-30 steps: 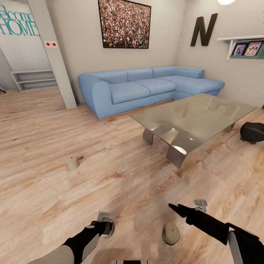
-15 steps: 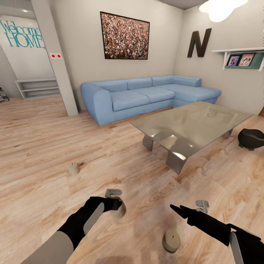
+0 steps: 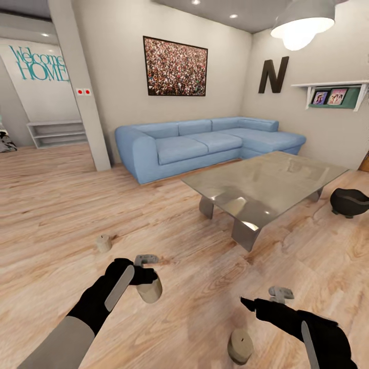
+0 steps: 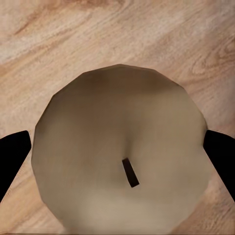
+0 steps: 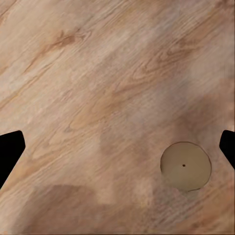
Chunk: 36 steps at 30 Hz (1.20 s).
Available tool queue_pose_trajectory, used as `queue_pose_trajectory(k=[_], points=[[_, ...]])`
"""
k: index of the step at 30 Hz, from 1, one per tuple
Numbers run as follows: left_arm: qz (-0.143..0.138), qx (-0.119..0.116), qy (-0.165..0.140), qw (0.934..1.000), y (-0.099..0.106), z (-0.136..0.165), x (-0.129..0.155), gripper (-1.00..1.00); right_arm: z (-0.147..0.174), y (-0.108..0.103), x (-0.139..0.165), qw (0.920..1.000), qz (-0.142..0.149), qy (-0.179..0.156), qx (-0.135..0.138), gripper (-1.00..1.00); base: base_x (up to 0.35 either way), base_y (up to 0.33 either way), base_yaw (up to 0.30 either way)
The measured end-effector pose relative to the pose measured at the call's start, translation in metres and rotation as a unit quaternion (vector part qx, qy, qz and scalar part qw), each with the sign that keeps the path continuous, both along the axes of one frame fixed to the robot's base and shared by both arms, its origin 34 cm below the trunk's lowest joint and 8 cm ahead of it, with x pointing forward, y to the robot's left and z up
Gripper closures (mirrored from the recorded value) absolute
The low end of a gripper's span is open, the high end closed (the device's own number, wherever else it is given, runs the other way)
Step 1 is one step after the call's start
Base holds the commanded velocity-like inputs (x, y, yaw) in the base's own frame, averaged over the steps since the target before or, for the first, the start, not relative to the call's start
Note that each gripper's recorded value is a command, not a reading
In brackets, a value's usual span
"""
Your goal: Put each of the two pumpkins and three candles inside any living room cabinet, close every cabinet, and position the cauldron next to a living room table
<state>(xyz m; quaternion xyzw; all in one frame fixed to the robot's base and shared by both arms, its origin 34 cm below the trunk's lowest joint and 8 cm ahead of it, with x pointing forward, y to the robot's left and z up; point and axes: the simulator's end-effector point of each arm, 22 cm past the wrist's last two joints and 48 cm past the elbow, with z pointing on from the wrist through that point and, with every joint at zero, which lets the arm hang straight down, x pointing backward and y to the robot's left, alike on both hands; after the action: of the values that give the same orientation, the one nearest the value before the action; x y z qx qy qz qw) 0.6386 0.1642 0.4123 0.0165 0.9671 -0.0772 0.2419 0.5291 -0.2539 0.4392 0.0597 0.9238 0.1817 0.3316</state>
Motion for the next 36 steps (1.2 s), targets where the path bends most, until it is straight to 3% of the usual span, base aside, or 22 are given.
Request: queue_pose_trajectory(k=[2, 4, 6, 8, 15, 27, 33, 36], points=[[0.001, 0.004, 0.004, 1.0, 0.001, -0.001, -0.002, 1.0, -0.02, 0.001, -0.003, 0.9977, -0.022, 0.033, -0.055, -1.0, 0.0, 0.0, 0.0], [0.001, 0.005, 0.005, 1.0, 0.002, -0.001, -0.002, 1.0, -0.037, 0.001, -0.009, 0.9932, -0.037, 0.06, -0.093, -1.0, 0.0, 0.0, 0.0], [0.0, 0.006, 0.005, 1.0, 0.002, -0.002, -0.002, 1.0, -0.05, 0.001, -0.014, 0.9878, -0.048, 0.081, -0.124, -1.0, 0.0, 0.0, 0.0], [0.001, 0.008, 0.006, 1.0, 0.002, -0.002, -0.003, 1.0, -0.057, 0.009, -0.017, 0.9851, -0.049, 0.092, -0.137, -1.0, 0.0, 0.0, 0.0], [0.001, 0.009, 0.007, 0.9999, 0.001, -0.003, -0.004, 1.0, -0.091, 0.035, -0.017, 0.9804, -0.033, 0.141, -0.133, -1.0, 0.0, 0.0, 0.0], [0.0, 0.01, 0.007, 0.9999, 0.001, -0.003, -0.004, 1.0, -0.093, 0.037, -0.014, 0.9804, -0.031, 0.143, -0.132, -1.0, 0.0, 0.0, 0.0], [0.0, 0.01, 0.007, 0.9999, 0.001, -0.003, -0.004, 1.0, -0.082, 0.031, 0.021, 0.9815, -0.036, 0.133, -0.133, -1.0, 0.0, 0.0, 0.0], [0.0, 0.01, 0.007, 0.9999, 0.001, -0.003, -0.004, 1.0, -0.088, 0.035, 0.043, 0.9793, -0.025, 0.151, -0.132, -1.0, 0.0, 0.0, 0.0]])
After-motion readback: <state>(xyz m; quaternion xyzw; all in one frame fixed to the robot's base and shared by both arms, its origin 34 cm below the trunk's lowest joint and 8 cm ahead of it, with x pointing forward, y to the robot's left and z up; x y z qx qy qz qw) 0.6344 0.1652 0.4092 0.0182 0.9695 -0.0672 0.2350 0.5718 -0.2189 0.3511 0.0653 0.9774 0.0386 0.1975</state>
